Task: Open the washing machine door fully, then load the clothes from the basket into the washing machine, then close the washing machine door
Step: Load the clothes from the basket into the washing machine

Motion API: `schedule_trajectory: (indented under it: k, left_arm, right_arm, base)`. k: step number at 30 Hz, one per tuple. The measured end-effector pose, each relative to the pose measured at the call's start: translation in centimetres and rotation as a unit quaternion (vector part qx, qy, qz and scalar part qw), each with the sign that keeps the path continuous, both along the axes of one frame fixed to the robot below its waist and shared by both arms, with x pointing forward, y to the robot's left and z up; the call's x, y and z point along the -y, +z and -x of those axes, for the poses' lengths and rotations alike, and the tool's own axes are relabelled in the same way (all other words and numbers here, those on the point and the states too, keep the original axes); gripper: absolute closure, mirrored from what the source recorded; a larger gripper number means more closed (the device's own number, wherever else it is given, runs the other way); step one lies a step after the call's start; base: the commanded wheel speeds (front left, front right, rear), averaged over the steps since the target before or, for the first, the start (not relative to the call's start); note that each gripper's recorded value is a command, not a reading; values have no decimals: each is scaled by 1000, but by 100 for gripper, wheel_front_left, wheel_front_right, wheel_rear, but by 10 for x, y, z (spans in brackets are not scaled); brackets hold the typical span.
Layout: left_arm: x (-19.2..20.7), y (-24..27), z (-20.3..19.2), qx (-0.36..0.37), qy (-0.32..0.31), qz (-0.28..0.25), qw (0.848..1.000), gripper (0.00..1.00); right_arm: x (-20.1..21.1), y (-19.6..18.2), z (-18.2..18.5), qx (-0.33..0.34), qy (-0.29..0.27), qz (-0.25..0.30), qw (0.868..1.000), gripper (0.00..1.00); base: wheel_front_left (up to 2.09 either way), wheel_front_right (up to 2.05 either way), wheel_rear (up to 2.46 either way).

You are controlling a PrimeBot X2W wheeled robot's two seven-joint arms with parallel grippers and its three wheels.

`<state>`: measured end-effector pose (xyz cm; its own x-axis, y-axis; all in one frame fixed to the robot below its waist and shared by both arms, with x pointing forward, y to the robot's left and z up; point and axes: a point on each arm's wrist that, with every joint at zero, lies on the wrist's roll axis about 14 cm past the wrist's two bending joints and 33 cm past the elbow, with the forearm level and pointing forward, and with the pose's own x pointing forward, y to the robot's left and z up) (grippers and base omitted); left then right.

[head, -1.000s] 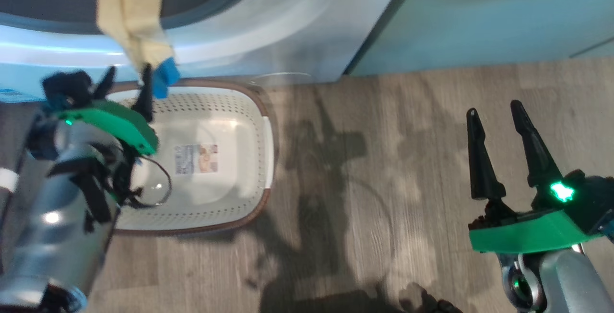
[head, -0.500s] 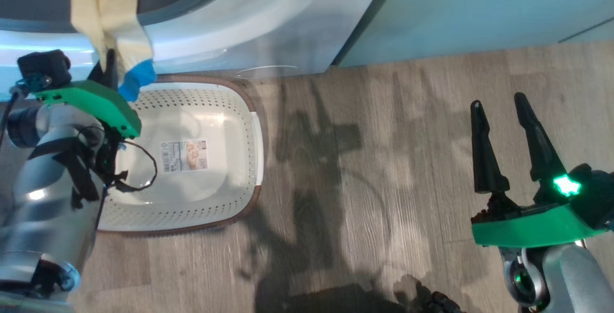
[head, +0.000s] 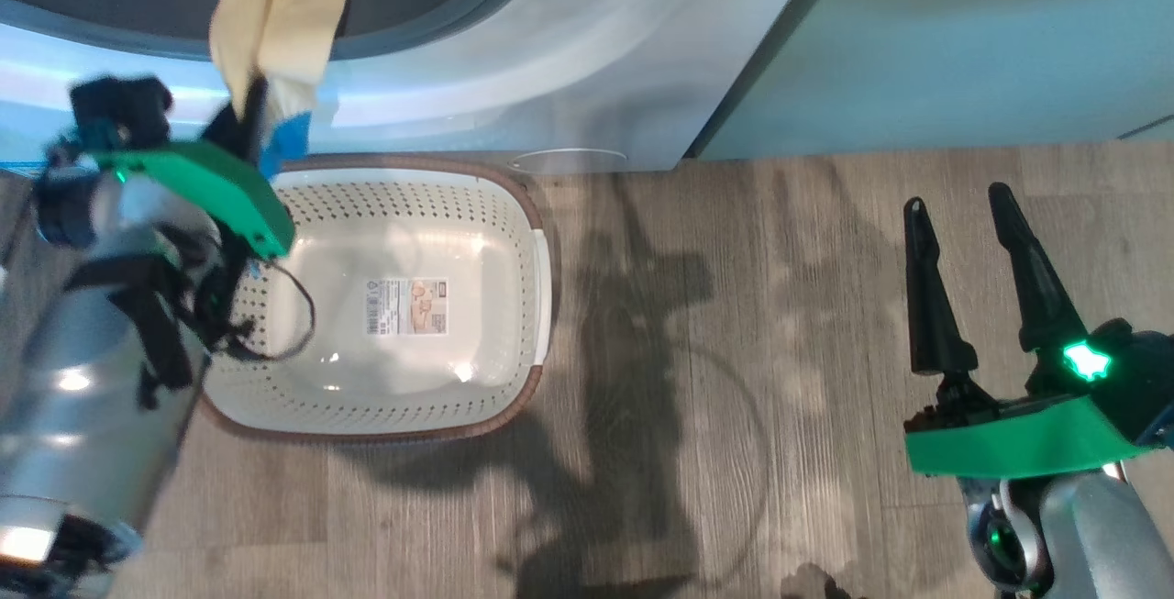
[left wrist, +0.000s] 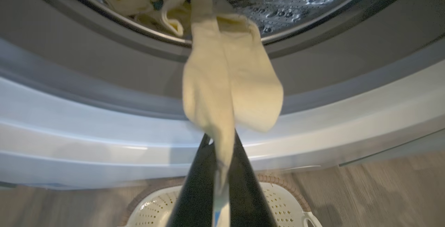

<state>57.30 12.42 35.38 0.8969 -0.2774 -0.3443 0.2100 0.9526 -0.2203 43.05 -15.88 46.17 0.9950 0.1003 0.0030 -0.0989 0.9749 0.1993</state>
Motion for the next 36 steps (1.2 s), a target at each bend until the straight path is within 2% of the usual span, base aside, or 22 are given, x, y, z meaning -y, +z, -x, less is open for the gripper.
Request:
schedule_trajectory:
  k: [6, 11, 17, 25, 31, 36]
  left_arm:
    - [-2, 57, -22, 49, -24, -15, 998, 100]
    - [-2, 83, -35, 61, -33, -37, 997, 100]
    - [-4, 77, -55, 17, -45, -60, 997, 100]
    - [-7, 79, -111, 12, -31, -71, 997, 100]
    - [-8, 72, -147, 24, -12, -76, 997, 100]
    - [-8, 80, -176, 85, 8, -78, 993, 100]
  right_arm:
    - [1, 0, 8, -5, -3, -2, 1000, 0]
    - [6, 0, 12, -8, -12, -6, 1000, 0]
    - [12, -5, 15, -17, -23, -11, 1000, 0]
    - [24, -21, 18, -45, -43, -17, 998, 0]
    - [34, -25, 12, -48, -57, -16, 997, 0]
    - [40, -35, 15, -66, -68, -16, 995, 0]
  base:
    - [0, 0, 0]
    - [0, 0, 0]
    - [0, 0, 0]
    - [0, 0, 0]
    - [0, 0, 0]
    - [0, 0, 0]
